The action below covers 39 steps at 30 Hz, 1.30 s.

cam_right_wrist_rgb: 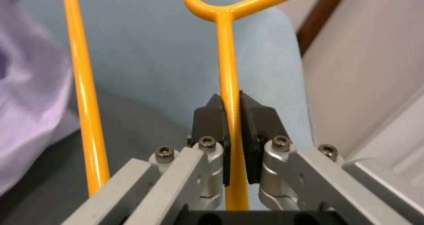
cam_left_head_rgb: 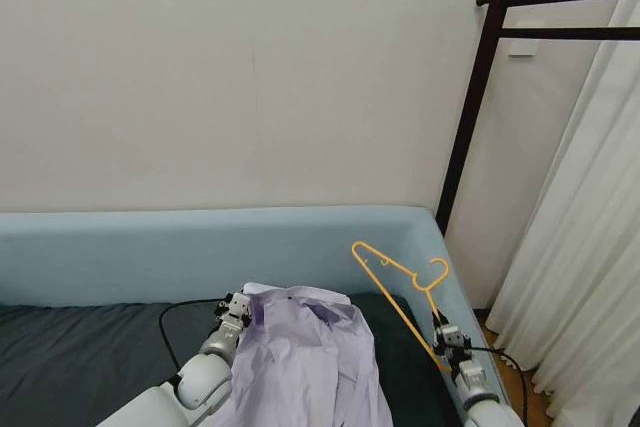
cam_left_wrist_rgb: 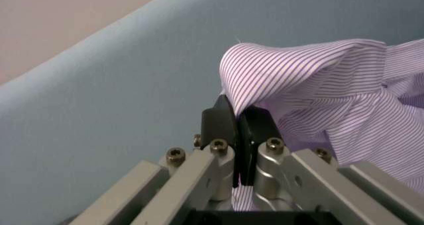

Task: Pick up the clothes from the sofa and hang them on the clothes hanger.

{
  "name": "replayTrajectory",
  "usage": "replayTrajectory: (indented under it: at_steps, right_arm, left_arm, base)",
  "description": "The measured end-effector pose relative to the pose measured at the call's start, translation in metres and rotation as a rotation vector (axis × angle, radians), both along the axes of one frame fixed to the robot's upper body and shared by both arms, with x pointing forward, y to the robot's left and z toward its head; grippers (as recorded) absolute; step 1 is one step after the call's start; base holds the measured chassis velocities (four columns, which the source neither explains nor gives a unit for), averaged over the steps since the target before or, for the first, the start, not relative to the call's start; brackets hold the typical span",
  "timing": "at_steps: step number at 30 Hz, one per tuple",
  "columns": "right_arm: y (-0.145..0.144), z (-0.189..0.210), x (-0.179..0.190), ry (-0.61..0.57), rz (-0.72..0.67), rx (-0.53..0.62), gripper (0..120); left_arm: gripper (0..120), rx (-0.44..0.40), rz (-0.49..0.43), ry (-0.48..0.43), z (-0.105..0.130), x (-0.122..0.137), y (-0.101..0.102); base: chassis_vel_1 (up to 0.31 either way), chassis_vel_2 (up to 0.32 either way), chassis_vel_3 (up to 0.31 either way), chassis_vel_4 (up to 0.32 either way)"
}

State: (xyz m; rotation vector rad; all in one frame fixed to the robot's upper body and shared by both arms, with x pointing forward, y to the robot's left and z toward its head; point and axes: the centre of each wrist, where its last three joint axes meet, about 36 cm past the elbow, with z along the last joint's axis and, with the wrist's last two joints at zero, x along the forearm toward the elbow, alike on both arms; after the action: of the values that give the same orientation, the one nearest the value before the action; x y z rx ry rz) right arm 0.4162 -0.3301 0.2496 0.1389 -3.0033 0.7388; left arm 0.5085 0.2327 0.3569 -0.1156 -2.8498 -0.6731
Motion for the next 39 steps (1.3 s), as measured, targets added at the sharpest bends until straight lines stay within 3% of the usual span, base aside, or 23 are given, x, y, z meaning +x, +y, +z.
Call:
replayTrajectory:
  at_steps: [3, 12, 16, 17, 23, 28, 39]
  right_arm:
    - [-0.003, -0.014, -0.03, -0.05, 0.08, -0.109, 4]
    - [0.013, -0.019, -0.065, -0.193, 0.263, -0.295, 4]
    - [0.028, -0.024, -0.071, -0.2, 0.3, -0.306, 4]
    - [0.05, -0.031, -0.071, -0.187, 0.307, -0.301, 4]
    - [0.096, -0.038, -0.04, -0.218, 0.31, -0.303, 4]
    - [0.111, -0.043, -0.023, -0.219, 0.321, -0.318, 4]
    - [0.15, -0.053, -0.023, -0.201, 0.327, -0.316, 4]
  left_arm:
    - [0, 0.004, -0.008, 0.0, 0.004, 0.001, -0.001]
    - [0, 0.001, -0.002, 0.008, 0.011, 0.001, -0.005]
    - [0, -0.007, -0.006, 0.008, 0.014, 0.0, -0.008]
    - [0, -0.032, 0.002, 0.003, 0.024, 0.002, -0.011]
    - [0, -0.027, 0.003, 0.006, 0.026, 0.0, -0.007]
    - [0, -0.019, -0.008, 0.019, 0.02, -0.008, -0.009]
    - [0, -0.012, -0.02, 0.02, 0.016, -0.017, -0.016]
  base:
    - [0.0, 0.0, 0.0, 0.0]
    - [0.0, 0.0, 0.0, 0.0]
    - [0.0, 0.0, 0.0, 0.0]
    - [0.0, 0.0, 0.0, 0.0]
    - [0.0, 0.0, 0.0, 0.0]
    - [0.0, 0.0, 0.0, 0.0]
    - [0.0, 0.0, 0.0, 0.0]
